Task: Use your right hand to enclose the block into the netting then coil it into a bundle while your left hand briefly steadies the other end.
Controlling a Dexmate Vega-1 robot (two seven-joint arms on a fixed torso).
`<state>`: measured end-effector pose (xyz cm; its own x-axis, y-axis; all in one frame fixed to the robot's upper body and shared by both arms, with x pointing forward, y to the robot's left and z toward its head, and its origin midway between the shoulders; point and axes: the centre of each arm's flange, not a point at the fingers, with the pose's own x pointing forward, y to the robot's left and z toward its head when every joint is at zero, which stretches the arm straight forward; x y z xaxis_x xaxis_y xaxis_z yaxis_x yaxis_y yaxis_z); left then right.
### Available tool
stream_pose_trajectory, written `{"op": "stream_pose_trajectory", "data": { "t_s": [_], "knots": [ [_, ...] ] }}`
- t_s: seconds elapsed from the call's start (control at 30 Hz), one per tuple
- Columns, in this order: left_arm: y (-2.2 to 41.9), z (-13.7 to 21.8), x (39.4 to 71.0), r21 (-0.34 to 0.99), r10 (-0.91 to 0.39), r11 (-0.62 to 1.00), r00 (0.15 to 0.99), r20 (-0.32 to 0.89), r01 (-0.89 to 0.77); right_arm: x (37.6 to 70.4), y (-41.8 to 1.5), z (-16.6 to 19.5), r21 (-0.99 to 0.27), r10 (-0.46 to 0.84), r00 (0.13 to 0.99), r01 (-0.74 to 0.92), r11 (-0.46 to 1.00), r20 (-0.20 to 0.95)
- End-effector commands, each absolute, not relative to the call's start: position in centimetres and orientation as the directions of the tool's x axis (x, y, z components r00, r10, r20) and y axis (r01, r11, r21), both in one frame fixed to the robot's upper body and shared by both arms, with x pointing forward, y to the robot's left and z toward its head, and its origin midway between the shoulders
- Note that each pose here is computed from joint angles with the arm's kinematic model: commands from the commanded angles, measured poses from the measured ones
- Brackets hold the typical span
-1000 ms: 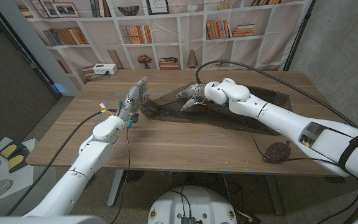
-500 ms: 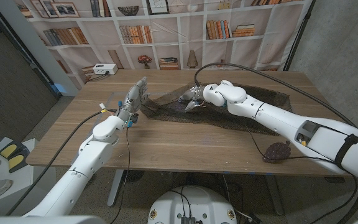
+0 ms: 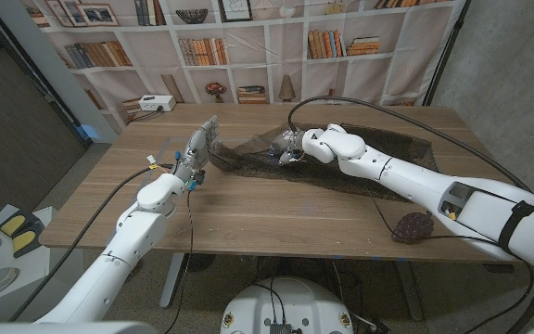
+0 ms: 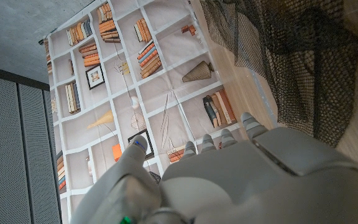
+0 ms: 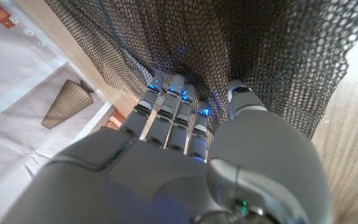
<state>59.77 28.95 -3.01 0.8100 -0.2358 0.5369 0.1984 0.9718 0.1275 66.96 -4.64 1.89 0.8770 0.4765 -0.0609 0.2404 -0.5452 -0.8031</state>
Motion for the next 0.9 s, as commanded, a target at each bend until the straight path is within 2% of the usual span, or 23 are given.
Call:
{"op": "stream_pose_trajectory", "data": {
  "t_s": [0.03, 0.27, 0.43, 0.53, 0.67, 0.9],
  "knots": [
    [29.1, -3.1, 59.9, 0.120, -0.236, 0.972, 0.812, 0.534, 0.203, 66.8, -5.3, 1.0, -0.811, 0.523, 0.852, 0.305, -0.499, -0.001],
    [29.1, -3.1, 60.1, 0.120, -0.239, 0.971, 0.814, 0.529, 0.207, 66.2, -6.2, 1.8, -0.832, 0.566, 0.817, 0.387, -0.398, 0.109],
    [29.0, -3.0, 60.2, 0.122, -0.242, 0.970, 0.815, 0.527, 0.209, 65.8, -7.4, 2.7, -0.864, 0.580, 0.789, 0.424, -0.271, 0.205],
    [29.0, -3.0, 60.3, 0.121, -0.242, 0.970, 0.816, 0.526, 0.209, 65.7, -8.4, 3.5, -0.892, 0.566, 0.776, 0.427, -0.150, 0.277],
    [28.9, -3.0, 60.3, 0.120, -0.241, 0.970, 0.817, 0.523, 0.210, 65.7, -10.5, 4.5, -0.921, 0.519, 0.771, 0.381, 0.088, 0.368],
    [28.8, -2.8, 60.4, 0.127, -0.248, 0.969, 0.816, 0.523, 0.213, 65.3, -13.9, 5.4, -0.852, 0.411, 0.768, 0.328, 0.407, 0.491]
  ]
}}
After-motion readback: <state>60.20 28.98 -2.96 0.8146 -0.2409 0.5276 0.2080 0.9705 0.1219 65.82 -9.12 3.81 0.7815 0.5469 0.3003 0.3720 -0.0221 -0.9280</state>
